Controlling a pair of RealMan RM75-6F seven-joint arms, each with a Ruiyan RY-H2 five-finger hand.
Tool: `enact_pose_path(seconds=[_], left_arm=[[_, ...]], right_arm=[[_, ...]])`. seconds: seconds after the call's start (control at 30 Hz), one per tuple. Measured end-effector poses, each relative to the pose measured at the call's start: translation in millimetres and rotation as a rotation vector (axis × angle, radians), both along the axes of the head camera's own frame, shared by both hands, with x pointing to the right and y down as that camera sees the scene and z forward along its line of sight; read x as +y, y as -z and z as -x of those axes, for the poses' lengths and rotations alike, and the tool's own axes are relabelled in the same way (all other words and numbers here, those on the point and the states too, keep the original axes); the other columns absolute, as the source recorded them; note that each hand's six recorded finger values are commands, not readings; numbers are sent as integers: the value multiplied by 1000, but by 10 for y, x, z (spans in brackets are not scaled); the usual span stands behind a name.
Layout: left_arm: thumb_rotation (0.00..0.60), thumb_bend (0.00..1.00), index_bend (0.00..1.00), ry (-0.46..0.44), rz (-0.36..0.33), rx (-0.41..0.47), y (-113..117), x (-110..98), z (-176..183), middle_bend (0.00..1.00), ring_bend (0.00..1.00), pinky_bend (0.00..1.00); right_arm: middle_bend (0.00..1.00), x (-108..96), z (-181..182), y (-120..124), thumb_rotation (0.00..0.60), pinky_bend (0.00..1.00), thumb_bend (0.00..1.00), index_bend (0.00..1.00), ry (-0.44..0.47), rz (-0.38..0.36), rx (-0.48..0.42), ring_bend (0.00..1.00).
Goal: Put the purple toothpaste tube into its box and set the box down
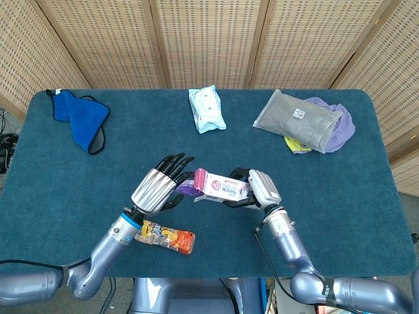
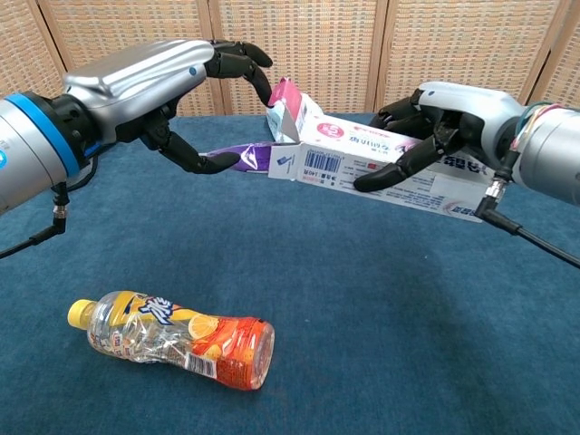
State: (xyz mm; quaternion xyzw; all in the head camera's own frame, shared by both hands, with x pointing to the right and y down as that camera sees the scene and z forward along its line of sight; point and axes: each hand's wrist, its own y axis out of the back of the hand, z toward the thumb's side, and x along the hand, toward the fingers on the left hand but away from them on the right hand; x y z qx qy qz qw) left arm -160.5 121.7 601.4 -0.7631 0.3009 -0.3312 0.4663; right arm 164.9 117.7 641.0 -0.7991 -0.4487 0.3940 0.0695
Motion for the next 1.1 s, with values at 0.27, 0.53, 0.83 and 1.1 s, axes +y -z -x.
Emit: enact_pose_path(seconds=[0.27, 0.53, 0.83, 1.1], left_arm=[[600, 349, 289, 6, -30, 14, 164, -107, 60, 99, 67, 130], [600, 349, 289, 16, -65, 35, 365, -200, 159, 99, 67, 130], [600, 349, 289, 52, -68, 64, 453, -242, 333, 99, 67, 130], [600, 349, 289, 81, -70, 58, 432, -285, 500, 99, 67, 130]], right_arm=[[492, -32, -223, -20, 600, 419, 95, 543, -132, 48, -83, 362], [495, -42, -587, -58, 600, 420, 95, 545, -324, 110, -214, 362], [495, 13, -979, -106, 600, 420, 95, 545, -488, 135, -370, 362], [494, 42, -1210, -105, 600, 420, 95, 545, -524, 91, -482, 363]])
